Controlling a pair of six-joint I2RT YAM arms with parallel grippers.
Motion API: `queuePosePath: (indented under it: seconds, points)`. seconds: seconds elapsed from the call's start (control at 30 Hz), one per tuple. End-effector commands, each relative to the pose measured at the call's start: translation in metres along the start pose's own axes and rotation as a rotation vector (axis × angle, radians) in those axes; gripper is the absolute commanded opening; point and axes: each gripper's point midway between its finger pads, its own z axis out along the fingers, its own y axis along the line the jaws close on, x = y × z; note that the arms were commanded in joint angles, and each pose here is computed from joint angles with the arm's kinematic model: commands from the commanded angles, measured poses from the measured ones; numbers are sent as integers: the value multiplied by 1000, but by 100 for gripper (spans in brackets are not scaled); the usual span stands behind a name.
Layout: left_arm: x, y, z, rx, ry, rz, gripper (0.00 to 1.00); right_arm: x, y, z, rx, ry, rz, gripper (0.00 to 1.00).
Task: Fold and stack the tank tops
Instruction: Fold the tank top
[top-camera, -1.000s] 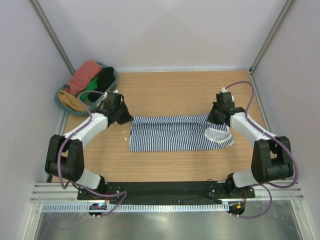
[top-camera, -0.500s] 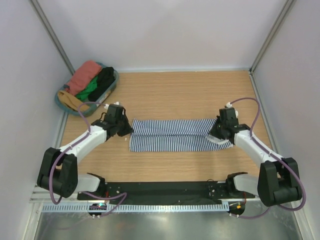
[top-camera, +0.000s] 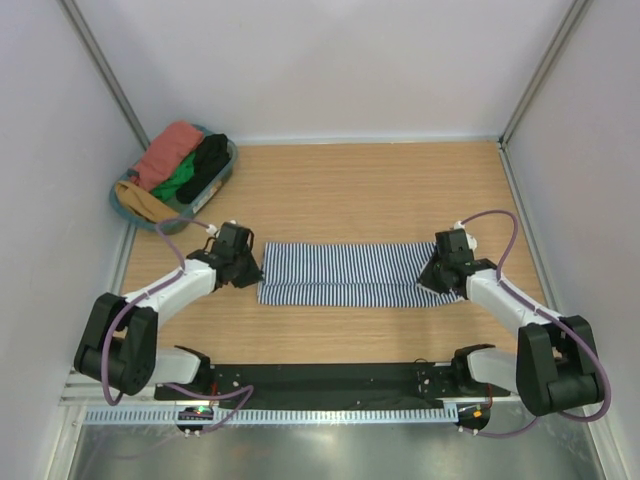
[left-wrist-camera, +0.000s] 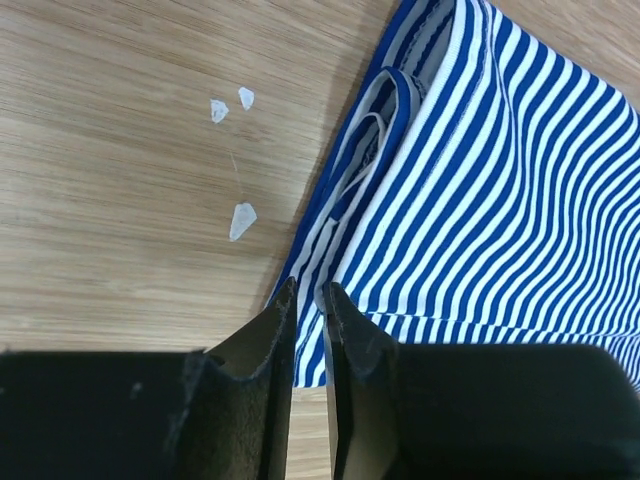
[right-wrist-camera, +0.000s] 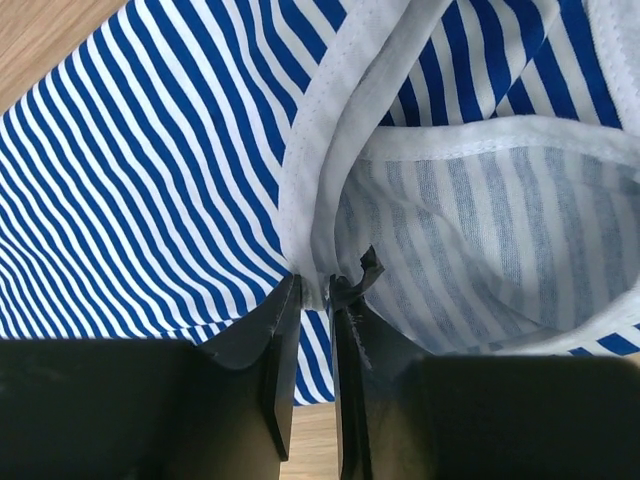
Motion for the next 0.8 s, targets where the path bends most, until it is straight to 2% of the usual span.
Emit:
queuePosePath:
  seconds: [0.0, 0.1, 0.3, 0.4, 0.57, 0.77]
  points:
    - [-4, 9, 3, -45, -25, 0, 18, -10, -2, 2, 20, -50, 11, 24]
    - [1, 10, 9, -53, 1, -1, 13, -14, -5, 5, 47, -62, 16, 8]
    - [14, 11, 13, -51, 27, 1, 5, -29, -2, 19, 114, -47, -14, 2]
    - [21, 11, 12, -46, 24, 1, 4, -34, 1, 25, 128, -39, -17, 2]
    - [15, 15, 4, -51, -23, -4, 14, -37, 5, 30, 122, -44, -17, 2]
    - [9, 11, -11, -23, -64, -42, 12, -53, 14, 40, 149, -27, -68, 3]
